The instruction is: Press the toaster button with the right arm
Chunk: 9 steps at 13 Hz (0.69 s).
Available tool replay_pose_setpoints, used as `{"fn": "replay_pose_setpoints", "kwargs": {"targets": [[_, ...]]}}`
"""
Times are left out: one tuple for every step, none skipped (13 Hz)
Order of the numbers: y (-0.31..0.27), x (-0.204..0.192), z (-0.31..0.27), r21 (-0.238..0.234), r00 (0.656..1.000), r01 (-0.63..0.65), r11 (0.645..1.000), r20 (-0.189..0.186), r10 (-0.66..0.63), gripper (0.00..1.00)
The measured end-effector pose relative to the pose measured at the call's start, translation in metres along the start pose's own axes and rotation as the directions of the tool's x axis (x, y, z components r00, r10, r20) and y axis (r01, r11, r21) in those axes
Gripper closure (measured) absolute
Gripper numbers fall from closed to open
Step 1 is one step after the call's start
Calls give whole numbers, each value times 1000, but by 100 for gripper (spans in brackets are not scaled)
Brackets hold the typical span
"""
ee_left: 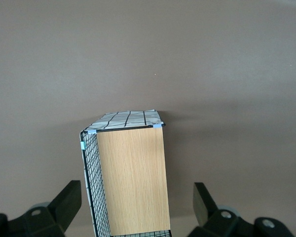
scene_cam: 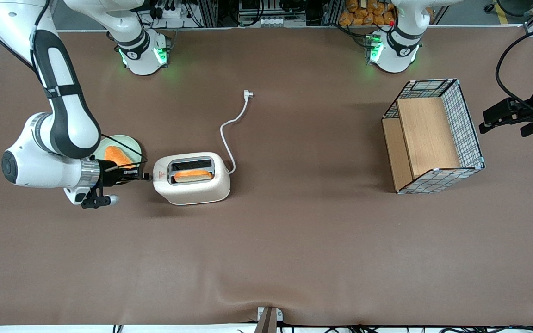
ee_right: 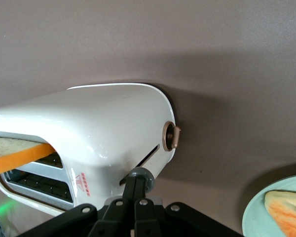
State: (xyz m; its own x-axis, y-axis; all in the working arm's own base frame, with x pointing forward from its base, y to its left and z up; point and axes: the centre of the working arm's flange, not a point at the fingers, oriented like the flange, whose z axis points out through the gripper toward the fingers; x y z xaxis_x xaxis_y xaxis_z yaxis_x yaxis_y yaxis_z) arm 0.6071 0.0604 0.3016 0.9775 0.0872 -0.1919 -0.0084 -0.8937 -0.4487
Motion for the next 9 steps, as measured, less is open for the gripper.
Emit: {"fn": "replay_pose_setpoints", "kwargs": {"targets": [[2, 1, 2, -2, 1000, -1, 1000, -3, 1, 99], [4, 3, 4, -4, 1000, 3, 1000, -7, -3, 99], [5, 4, 7, -5, 1000, 10, 1000, -6, -10, 99], [7, 4, 10, -5, 1000, 13, 1000, -2, -13, 99], [8, 5, 12, -5, 1000, 19, 1000, -1, -19, 99], [10, 5, 13, -5, 1000, 22, 1000, -1, -22, 99], [11, 6, 14, -6, 1000, 23, 1000, -2, -23, 99], [13, 6, 16, -7, 1000, 24, 1000, -3, -24, 99], [14, 7, 18, -6, 1000, 22, 1000, -5, -22, 99]]}}
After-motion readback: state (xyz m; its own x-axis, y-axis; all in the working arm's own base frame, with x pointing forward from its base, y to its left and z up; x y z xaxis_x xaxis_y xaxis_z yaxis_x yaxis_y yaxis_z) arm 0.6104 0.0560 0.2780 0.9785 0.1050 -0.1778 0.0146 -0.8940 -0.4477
